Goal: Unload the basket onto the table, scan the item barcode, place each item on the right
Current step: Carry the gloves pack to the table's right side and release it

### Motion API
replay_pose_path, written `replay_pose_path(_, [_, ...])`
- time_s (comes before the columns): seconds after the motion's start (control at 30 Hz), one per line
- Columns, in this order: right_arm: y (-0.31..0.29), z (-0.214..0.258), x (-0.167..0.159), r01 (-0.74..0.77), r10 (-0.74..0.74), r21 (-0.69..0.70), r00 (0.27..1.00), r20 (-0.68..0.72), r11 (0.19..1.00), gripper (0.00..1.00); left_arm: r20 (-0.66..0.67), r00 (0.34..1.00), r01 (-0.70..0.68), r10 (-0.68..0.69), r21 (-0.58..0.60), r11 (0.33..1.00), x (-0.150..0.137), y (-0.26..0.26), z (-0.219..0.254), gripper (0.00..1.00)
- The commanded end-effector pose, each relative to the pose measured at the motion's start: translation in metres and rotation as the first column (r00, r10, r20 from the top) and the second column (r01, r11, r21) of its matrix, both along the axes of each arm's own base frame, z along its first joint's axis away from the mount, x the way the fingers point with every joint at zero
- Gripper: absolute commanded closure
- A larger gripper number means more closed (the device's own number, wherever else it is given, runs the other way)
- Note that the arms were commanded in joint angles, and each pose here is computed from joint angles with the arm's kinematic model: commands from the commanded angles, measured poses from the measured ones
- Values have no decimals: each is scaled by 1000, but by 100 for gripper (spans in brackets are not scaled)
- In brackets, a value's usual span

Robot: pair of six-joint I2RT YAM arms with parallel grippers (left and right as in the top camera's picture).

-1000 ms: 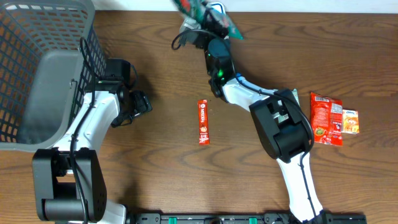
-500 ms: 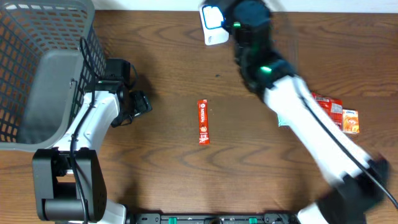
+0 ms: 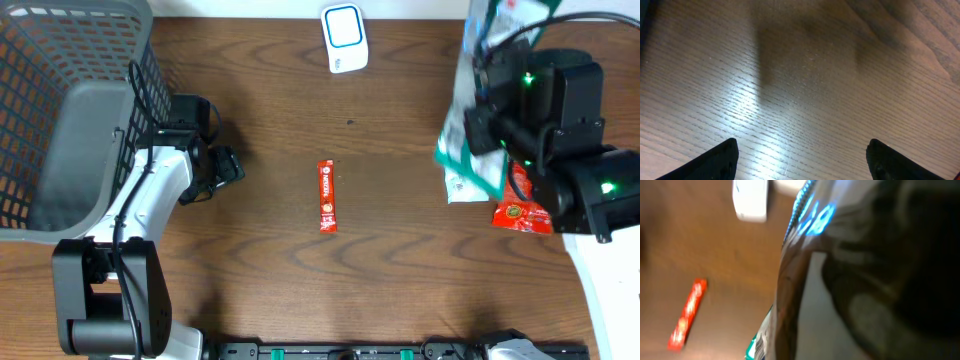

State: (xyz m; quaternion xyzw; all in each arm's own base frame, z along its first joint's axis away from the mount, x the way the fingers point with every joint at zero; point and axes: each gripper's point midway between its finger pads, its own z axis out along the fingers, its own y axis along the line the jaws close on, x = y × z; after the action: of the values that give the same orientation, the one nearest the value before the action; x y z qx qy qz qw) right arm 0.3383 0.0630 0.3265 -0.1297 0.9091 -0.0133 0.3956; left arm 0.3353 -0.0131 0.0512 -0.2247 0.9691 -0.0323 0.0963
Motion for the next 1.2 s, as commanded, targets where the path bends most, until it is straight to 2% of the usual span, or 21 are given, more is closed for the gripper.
replay_pose_path(0.0, [-16, -44, -7, 78, -68, 51, 982, -175, 996, 99, -7, 1000, -20, 20, 15, 1000, -2, 6, -2, 17])
replay_pose_path(0.17, [-37, -99, -2, 146, -124, 52, 943, -308, 988, 99, -7, 1000, -20, 20, 15, 1000, -2, 6, -2, 17])
replay_pose_path(0.4, [-54, -165, 17, 199, -165, 41, 898, -407, 979, 99, -7, 1000, -20, 20, 15, 1000, -2, 6, -2, 17])
replay_pose_path(0.77, [-57, -230, 25, 63, -76, -41, 836, -544, 997, 99, -7, 1000, -20, 20, 15, 1000, -2, 6, -2, 17])
replay_pose_path(1.03, [-80, -264, 25, 77, -171, -179, 781, -601, 981, 99, -7, 1000, -20, 20, 14, 1000, -2, 5, -2, 17])
replay_pose_path(1.07, [-82, -264, 24, 79, -179, -190, 780, -600, 979, 95, -7, 1000, -20, 20, 15, 1000, -2, 6, -2, 17])
replay_pose_path(1.1, [-83, -264, 24, 80, -186, -200, 780, -598, 977, 84, -7, 1000, -20, 20, 15, 1000, -2, 6, -2, 17])
replay_pose_path(1.17, [-86, -262, 25, 84, -199, -216, 782, -590, 973, 51, -7, 1000, -20, 20, 15, 1000, -2, 6, -2, 17])
